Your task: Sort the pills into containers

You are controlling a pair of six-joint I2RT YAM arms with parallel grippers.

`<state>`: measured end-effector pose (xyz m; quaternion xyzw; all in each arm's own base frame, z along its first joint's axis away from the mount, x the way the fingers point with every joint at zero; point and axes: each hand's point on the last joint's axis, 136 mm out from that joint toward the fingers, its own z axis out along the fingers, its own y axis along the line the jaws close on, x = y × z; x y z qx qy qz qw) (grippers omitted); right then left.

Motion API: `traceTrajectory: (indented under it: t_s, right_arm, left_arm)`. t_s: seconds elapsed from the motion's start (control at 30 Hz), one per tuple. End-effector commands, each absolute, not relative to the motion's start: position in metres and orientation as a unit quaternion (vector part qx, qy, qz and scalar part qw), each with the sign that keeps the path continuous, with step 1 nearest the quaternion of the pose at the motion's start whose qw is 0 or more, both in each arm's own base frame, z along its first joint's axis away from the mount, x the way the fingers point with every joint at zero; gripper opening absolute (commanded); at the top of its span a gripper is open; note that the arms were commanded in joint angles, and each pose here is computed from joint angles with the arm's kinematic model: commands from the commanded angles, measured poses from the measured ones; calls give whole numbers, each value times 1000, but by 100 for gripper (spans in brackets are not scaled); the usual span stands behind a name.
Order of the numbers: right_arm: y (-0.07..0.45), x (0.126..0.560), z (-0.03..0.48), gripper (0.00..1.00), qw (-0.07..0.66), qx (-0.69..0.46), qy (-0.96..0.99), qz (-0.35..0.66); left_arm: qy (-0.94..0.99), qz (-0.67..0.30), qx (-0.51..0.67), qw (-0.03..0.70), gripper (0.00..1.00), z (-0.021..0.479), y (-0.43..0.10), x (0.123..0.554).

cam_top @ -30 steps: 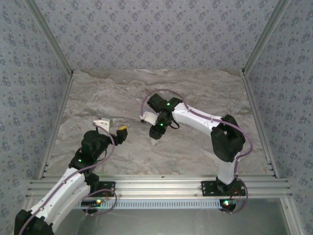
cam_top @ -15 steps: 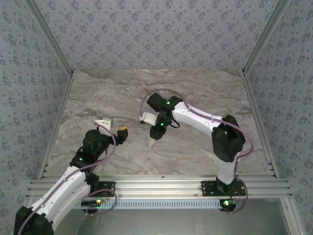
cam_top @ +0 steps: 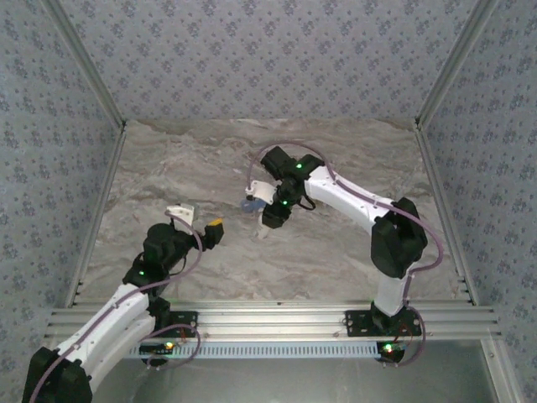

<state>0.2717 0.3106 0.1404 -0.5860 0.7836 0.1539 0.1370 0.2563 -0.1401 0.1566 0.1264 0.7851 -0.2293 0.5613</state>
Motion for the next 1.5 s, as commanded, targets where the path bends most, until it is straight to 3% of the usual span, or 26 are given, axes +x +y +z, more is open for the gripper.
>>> traceTrajectory:
  t_s: [0.0, 0.37, 0.6, 0.8, 1.3, 1.47]
  right_arm:
    - [312, 272, 172, 41, 171, -593, 768, 170]
    - [314, 277, 185, 41, 174, -600, 758, 188]
    - [316, 286, 202, 41, 200, -598, 744, 220]
    - [321, 277, 217, 41, 202, -615, 720, 250]
    - [318, 253, 232, 41, 197, -627, 697, 286]
    - [321, 255, 240, 41, 213, -629, 691, 285]
  left_arm:
    - [765, -248, 161, 572, 85, 166, -152, 255]
    - [751, -260, 202, 573, 85, 168, -165, 255]
    - [680, -304, 339, 574, 84, 179, -210, 242]
    - [664, -283, 430, 542, 85, 163, -233, 243]
    - [640, -304, 479, 517, 81, 163, -257, 259]
    - [634, -314, 489, 510, 74, 162, -262, 255]
